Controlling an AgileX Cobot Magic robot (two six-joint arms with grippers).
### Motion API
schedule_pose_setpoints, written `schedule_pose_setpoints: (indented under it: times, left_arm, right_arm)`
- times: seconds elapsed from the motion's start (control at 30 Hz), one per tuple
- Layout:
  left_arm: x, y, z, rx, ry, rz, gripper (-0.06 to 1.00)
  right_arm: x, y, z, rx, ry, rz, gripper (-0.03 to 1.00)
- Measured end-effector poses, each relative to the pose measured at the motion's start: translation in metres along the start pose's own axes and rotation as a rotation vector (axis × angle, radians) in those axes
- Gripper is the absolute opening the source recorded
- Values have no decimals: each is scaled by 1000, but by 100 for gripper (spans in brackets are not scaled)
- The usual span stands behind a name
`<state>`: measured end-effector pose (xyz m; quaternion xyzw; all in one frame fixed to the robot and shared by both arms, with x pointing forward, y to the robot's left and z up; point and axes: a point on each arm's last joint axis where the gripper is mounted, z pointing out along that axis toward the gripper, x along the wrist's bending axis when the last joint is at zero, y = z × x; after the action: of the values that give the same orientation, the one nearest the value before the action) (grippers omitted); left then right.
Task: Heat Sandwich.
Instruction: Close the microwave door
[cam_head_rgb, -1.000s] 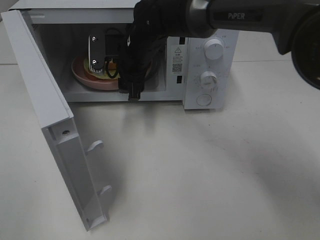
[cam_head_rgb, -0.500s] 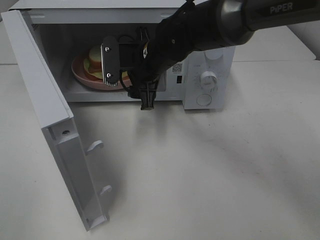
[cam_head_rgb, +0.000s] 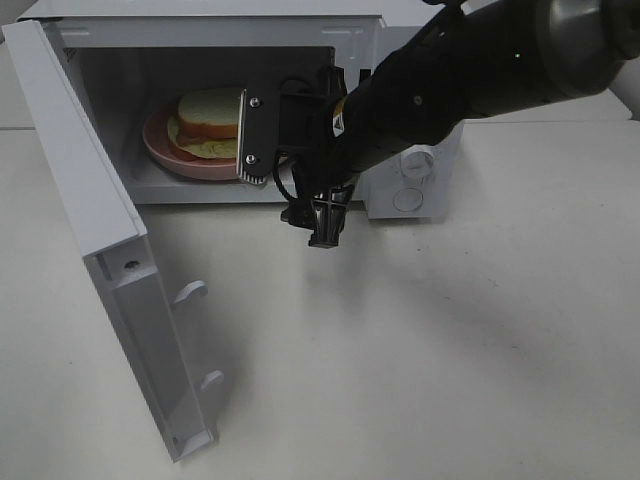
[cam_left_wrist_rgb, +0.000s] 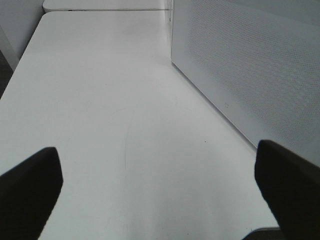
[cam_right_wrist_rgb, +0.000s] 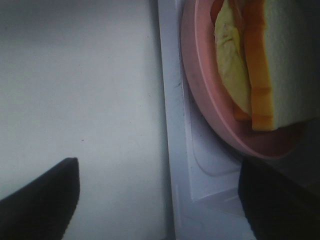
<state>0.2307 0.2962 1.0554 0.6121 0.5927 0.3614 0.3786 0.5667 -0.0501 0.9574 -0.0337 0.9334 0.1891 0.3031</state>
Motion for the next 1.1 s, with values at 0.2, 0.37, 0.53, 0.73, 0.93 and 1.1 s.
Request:
schedule_pose_setpoints:
  times: [0.2, 0.37, 0.53, 0.73, 0.93, 1.1]
  left_arm:
    - [0, 0, 0, 0, 0, 0, 99]
    - [0, 0, 0, 0, 0, 0, 99]
    - [0, 0, 0, 0, 0, 0, 99]
    - [0, 0, 0, 0, 0, 0, 99]
    - [0, 0, 0, 0, 0, 0, 99]
    - [0, 0, 0, 0, 0, 0, 99]
  right_arm:
    - [8, -6, -17, 4, 6, 5, 84]
    - [15, -12, -42, 4, 4, 38, 83]
    - [23, -19, -64, 18, 15, 116, 81]
    - [35, -28, -88, 41, 29, 214, 79]
    - [52, -42, -117, 82, 48, 401, 77]
    - [60, -48, -130, 98, 49, 487, 77]
